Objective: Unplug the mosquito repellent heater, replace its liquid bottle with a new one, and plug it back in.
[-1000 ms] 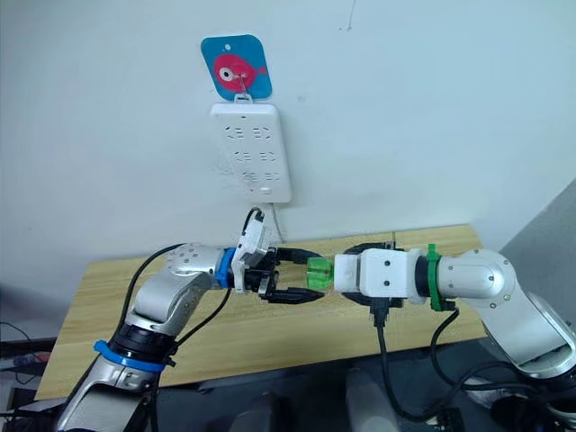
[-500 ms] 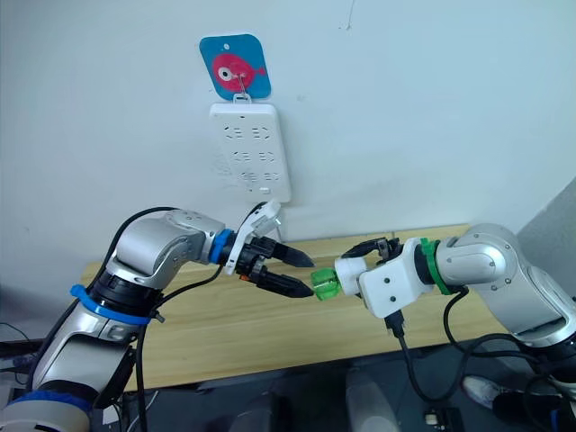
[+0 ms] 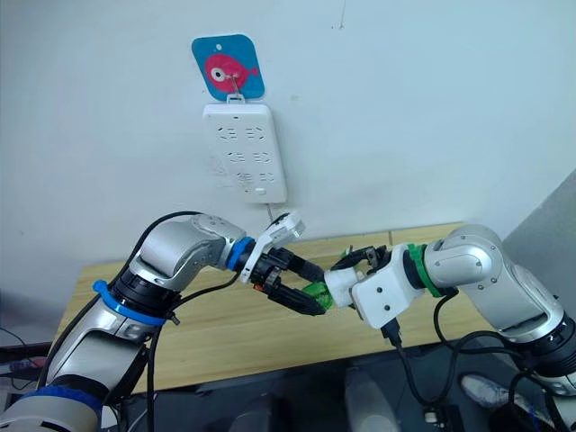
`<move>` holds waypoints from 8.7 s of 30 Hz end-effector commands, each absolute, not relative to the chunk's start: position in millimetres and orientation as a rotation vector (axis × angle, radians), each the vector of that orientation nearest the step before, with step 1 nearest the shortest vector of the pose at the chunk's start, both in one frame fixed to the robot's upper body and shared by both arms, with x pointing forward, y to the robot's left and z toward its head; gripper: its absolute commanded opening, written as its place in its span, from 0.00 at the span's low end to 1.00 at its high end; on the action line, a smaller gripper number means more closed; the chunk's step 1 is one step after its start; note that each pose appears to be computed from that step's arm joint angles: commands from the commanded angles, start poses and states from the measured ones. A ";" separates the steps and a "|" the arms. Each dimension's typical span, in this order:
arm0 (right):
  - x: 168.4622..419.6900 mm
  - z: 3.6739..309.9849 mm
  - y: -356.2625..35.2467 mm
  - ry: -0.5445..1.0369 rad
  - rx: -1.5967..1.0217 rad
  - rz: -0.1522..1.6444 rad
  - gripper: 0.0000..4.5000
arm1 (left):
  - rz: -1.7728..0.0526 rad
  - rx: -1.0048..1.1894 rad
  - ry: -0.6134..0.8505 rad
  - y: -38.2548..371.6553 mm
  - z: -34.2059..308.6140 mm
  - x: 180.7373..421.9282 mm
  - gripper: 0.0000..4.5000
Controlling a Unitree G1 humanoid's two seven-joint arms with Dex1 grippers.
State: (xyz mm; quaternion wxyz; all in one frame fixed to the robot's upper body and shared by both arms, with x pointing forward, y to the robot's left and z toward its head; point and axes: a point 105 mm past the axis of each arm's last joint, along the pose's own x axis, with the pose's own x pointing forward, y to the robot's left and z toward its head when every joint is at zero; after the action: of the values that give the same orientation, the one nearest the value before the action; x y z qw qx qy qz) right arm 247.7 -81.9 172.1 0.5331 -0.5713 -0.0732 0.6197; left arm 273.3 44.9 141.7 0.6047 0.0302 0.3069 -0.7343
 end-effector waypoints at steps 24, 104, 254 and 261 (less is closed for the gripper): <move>256.8 191.9 -129.9 -0.100 -1.422 1.292 1.00 | -1.594 0.050 0.459 51.7 123.5 282.2 0.54; 272.7 226.3 -63.6 -0.089 0.091 0.720 0.68 | -0.579 0.201 -0.292 172.9 178.4 342.9 1.00; 363.9 229.2 14.2 -0.070 -0.020 0.674 0.68 | -1.100 0.082 -0.021 121.5 190.9 375.3 0.29; 365.9 233.2 15.3 -0.108 -0.037 0.679 0.68 | -1.073 0.088 -0.020 127.6 189.7 377.8 0.29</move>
State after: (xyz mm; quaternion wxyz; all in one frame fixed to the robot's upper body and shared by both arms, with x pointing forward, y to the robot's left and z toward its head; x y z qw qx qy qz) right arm 366.2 9.8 206.6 0.9432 -0.0208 -0.0047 0.3316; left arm 389.2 154.1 190.6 0.8916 0.0389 -0.0030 -0.4512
